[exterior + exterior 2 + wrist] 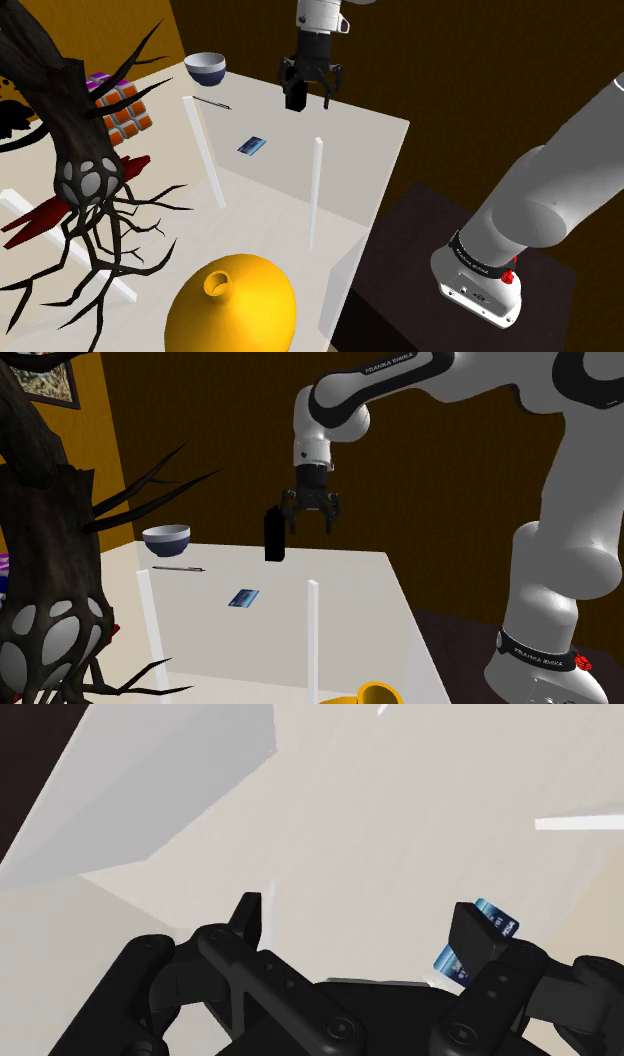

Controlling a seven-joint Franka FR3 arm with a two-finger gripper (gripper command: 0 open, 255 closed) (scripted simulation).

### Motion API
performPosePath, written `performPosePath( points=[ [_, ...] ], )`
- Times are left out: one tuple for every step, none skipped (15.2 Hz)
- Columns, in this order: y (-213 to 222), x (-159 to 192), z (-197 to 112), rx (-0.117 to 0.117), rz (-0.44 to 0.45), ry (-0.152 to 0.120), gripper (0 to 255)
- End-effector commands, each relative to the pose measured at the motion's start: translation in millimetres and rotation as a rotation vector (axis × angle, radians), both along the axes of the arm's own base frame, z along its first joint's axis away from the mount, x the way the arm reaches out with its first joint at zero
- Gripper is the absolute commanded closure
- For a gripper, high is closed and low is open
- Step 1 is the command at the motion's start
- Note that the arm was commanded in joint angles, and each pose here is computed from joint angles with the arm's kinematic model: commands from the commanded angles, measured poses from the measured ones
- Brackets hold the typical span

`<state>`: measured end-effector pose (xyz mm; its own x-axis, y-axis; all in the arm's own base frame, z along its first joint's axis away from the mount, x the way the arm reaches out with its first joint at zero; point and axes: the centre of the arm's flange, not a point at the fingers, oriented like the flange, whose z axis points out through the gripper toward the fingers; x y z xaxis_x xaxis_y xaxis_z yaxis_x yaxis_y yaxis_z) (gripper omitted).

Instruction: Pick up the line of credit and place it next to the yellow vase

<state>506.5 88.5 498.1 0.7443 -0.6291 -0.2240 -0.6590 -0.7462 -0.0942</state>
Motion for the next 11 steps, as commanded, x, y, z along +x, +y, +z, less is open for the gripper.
performPosePath(
  points=[
    [6.6,22.6,-14.1,0.031,-0.062,0.035,0],
    [9.7,33.1,-22.4,0.046,-0.091,0.052,0],
    [12.7,43.6,-30.8,0.061,-0.12,0.068,0],
    [15.4,54.0,-39.4,0.076,-0.149,0.085,0],
    [18.0,64.4,-48.1,0.091,-0.178,0.102,0],
    [20.4,74.6,-56.9,0.106,-0.207,0.118,0],
    [22.6,84.8,-65.9,0.121,-0.236,0.135,0],
    [24.7,94.9,-74.9,0.136,-0.265,0.152,0],
    [26.6,104.9,-84.2,0.151,-0.294,0.168,0],
    [28.4,114.8,-93.5,0.166,-0.323,0.185,0],
    [30.0,124.6,-103.0,0.18,-0.352,0.202,0]
  ],
)
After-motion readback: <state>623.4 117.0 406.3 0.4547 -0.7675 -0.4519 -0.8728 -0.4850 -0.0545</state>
